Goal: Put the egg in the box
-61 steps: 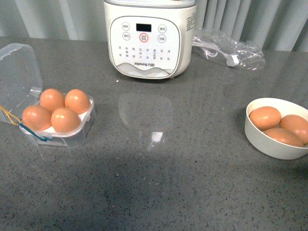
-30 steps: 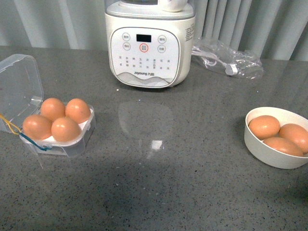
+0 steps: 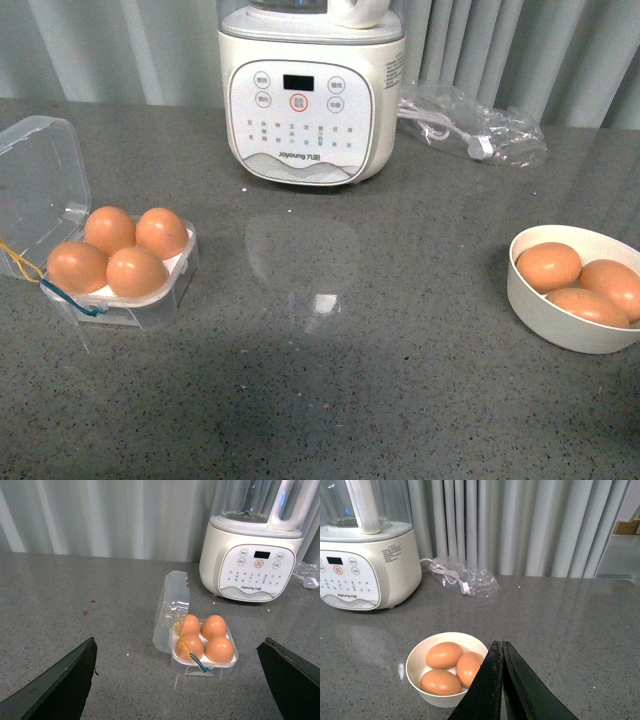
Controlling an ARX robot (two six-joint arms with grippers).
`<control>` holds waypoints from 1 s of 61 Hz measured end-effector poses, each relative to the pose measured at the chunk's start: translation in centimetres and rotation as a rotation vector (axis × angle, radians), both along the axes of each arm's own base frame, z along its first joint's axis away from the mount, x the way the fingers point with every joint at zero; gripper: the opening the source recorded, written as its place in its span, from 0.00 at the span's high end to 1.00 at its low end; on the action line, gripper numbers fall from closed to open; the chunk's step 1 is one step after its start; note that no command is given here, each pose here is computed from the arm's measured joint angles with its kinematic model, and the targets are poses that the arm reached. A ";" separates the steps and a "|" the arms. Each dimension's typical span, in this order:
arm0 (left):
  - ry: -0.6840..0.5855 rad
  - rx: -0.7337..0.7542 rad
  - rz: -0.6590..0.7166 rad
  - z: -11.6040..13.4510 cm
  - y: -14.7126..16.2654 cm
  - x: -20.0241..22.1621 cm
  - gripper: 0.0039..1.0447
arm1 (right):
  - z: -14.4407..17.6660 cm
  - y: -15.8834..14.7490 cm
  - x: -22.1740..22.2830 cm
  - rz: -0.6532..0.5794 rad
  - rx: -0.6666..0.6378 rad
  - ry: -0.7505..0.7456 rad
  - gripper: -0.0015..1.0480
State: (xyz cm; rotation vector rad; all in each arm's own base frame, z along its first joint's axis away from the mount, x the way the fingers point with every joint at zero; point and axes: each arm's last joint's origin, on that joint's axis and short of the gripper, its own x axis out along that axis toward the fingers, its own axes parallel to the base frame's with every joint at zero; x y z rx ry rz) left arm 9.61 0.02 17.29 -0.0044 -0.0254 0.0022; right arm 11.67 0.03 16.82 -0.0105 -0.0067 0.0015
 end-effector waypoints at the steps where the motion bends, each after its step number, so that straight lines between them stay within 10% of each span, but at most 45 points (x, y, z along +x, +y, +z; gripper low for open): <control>1: 0.000 0.000 0.000 0.0 0.0 0.0 0.06 | 0.0 0.0 0.0 0.000 0.000 0.000 0.97; 39: -0.001 0.000 0.000 0.0 0.0 0.0 0.06 | -0.3 0.0 -1.9 0.002 0.000 0.004 0.97; 49: 0.004 -0.003 0.013 0.0 0.0 0.0 0.06 | -0.3 0.0 -1.9 0.003 0.000 0.005 0.63; 61: 0.244 -0.172 0.469 -1.3 1.5 2.0 0.06 | -0.3 0.0 -1.9 0.003 0.000 0.005 0.31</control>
